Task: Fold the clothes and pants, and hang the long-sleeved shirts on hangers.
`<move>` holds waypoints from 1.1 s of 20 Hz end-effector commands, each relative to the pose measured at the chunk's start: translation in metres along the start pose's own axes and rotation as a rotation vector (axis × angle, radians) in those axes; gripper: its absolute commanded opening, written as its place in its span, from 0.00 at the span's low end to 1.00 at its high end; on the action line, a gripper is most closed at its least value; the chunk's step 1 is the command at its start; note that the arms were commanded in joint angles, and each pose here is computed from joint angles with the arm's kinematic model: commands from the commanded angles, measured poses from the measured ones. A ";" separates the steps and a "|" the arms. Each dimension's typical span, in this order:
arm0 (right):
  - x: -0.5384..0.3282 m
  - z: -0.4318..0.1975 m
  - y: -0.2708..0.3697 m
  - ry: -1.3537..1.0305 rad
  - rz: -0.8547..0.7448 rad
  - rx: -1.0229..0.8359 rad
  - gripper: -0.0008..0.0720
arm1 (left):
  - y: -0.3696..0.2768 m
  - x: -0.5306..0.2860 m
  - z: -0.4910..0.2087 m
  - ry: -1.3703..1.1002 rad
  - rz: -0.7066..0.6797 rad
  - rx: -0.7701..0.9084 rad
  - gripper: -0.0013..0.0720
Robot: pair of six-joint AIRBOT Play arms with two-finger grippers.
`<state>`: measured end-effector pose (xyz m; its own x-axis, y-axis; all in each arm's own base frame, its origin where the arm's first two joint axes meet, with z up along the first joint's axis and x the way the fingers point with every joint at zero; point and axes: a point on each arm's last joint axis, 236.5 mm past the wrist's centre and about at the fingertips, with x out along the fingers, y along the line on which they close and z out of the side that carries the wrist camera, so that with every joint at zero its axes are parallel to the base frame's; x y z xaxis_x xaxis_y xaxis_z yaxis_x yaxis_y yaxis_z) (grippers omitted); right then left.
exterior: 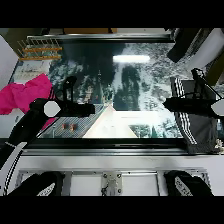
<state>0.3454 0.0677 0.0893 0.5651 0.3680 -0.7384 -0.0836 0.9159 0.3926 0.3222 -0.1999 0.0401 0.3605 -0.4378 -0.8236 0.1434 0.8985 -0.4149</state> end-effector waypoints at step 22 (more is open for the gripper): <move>0.000 0.000 0.000 0.000 0.000 -0.001 0.06 | 0.355 -0.137 0.046 -0.256 0.645 -0.475 0.98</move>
<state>0.3454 0.0676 0.0892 0.5651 0.3678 -0.7385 -0.0832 0.9160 0.3924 0.3880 0.1095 0.0522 0.5258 0.1594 -0.8355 -0.3794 0.9231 -0.0627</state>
